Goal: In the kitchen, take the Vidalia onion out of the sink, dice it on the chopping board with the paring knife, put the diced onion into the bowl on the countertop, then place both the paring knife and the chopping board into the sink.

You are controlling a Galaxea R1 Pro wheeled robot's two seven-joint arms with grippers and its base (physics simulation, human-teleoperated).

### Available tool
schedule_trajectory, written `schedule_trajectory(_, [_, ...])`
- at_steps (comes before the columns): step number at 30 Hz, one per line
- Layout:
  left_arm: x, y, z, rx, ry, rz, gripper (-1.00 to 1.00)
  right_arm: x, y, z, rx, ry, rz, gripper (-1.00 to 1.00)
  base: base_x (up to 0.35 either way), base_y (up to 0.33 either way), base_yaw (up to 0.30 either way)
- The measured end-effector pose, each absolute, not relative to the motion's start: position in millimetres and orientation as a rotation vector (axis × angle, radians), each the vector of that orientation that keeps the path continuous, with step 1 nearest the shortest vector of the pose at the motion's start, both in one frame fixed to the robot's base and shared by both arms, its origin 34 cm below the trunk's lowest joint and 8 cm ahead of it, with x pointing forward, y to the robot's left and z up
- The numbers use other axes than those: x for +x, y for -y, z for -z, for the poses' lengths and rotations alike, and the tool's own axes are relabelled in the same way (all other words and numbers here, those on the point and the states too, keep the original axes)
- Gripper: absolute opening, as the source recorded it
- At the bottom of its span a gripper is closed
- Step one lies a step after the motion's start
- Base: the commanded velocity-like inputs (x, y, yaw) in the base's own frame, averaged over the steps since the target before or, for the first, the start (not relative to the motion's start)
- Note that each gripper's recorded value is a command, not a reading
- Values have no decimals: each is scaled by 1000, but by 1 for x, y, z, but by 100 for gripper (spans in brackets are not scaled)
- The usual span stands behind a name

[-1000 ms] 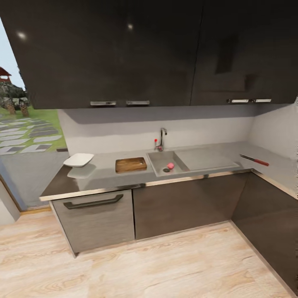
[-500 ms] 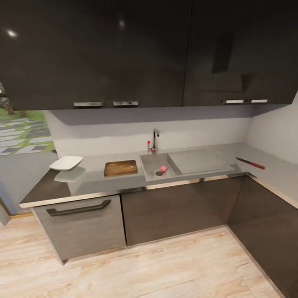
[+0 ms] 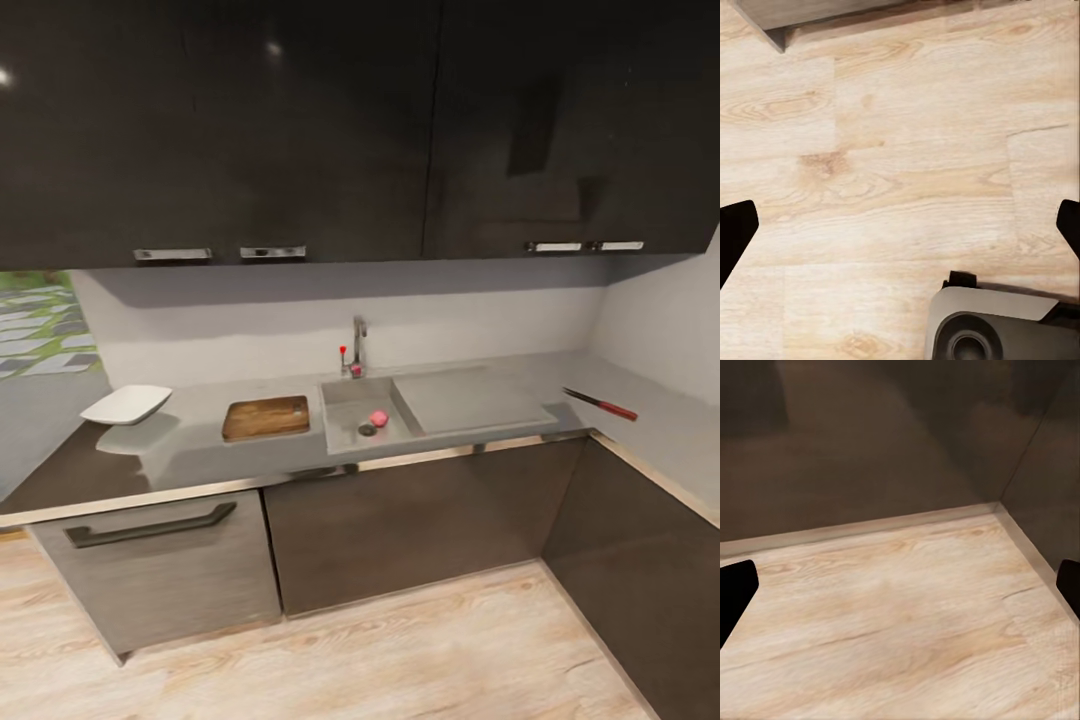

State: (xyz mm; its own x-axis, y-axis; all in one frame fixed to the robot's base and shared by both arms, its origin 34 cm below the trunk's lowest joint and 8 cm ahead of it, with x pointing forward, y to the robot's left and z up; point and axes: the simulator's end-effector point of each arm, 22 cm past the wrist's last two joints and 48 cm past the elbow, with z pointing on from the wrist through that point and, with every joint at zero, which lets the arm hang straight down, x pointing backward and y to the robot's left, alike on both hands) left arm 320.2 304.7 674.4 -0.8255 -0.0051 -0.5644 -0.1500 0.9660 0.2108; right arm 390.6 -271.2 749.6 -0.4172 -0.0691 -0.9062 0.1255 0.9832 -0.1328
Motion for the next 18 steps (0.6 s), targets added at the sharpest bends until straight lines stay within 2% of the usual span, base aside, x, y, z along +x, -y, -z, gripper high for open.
schedule_trajectory(12, [319,-303,-674,-106,-2527,-326,100,391,272,-750,39,-1990,216,100,6,-6,0])
schedule_trajectory(18, [341,-268,-683,-136,-2501,-267,100,390,282,-750,35,-1989,233,100,0,0,0])
